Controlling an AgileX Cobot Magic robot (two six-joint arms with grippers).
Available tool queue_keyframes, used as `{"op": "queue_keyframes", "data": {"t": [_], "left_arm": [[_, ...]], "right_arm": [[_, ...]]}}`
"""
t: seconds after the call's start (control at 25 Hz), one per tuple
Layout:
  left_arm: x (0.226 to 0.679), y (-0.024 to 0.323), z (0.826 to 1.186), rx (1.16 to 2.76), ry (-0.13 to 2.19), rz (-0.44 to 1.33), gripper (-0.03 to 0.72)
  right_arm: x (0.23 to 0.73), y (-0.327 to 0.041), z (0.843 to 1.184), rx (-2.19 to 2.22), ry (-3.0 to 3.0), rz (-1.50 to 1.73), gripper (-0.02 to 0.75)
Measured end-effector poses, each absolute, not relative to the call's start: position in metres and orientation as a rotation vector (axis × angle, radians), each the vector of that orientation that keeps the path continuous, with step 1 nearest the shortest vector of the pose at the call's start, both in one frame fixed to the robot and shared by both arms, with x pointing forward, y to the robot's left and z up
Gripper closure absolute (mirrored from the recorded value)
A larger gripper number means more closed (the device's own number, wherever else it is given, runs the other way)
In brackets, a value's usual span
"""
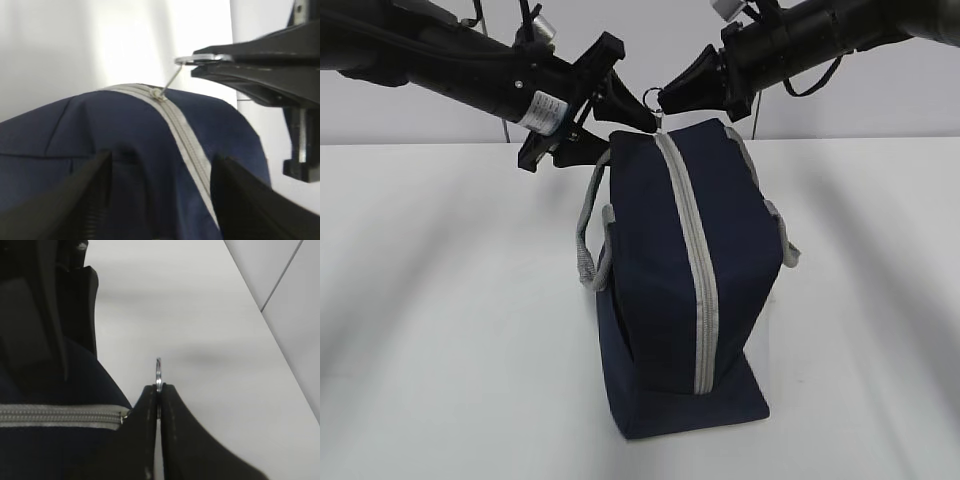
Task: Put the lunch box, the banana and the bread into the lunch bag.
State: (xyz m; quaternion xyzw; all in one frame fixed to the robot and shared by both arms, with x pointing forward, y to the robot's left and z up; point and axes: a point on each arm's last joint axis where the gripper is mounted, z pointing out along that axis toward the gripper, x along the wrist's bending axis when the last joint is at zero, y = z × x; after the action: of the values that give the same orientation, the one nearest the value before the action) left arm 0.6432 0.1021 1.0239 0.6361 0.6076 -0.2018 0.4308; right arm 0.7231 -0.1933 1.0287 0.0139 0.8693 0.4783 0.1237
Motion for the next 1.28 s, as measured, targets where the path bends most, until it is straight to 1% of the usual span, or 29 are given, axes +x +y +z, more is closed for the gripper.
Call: {"op": "queue_keyframes", "data": {"t": [0.12,0.2,0.24,0.28,0.4,0.44,0.48,0.68,0.92,1.28], "left_arm": [[0.645,0.101,1.023,1.588,1.512,-0.502,0.286],[0.646,0.101,1.025,1.587,1.509,-0.496,0.340],[0.646,0.101,1.024,1.589,1.509,-0.493,0.375],[0.646,0.101,1.024,1.593,1.504,-0.486,0.429],[0.646,0.101,1.024,1.620,1.473,-0.464,0.616],[0.646,0.101,1.024,1.627,1.465,-0.462,0.657],[0.645,0.100,1.024,1.631,1.460,-0.460,0.675],[0.644,0.097,1.024,1.641,1.448,-0.462,0.683],[0.643,0.097,1.024,1.650,1.441,-0.473,0.685],[0.640,0.096,1.025,1.688,1.400,-0.483,0.685]], "right_arm": [[0.723,-0.195,1.028,0.041,2.538,1.386,0.754],[0.724,-0.196,1.028,0.045,2.538,1.383,0.754],[0.724,-0.198,1.028,0.049,2.537,1.382,0.754],[0.724,-0.199,1.028,0.049,2.538,1.382,0.754],[0.725,-0.204,1.028,0.062,2.534,1.378,0.754],[0.725,-0.205,1.028,0.063,2.532,1.377,0.754],[0.725,-0.205,1.028,0.061,2.532,1.376,0.754],[0.726,-0.205,1.027,0.030,2.526,1.367,0.754],[0.734,-0.205,1.003,0.046,2.557,1.376,0.754],[0.740,-0.203,0.989,0.069,2.560,1.419,0.754]]}}
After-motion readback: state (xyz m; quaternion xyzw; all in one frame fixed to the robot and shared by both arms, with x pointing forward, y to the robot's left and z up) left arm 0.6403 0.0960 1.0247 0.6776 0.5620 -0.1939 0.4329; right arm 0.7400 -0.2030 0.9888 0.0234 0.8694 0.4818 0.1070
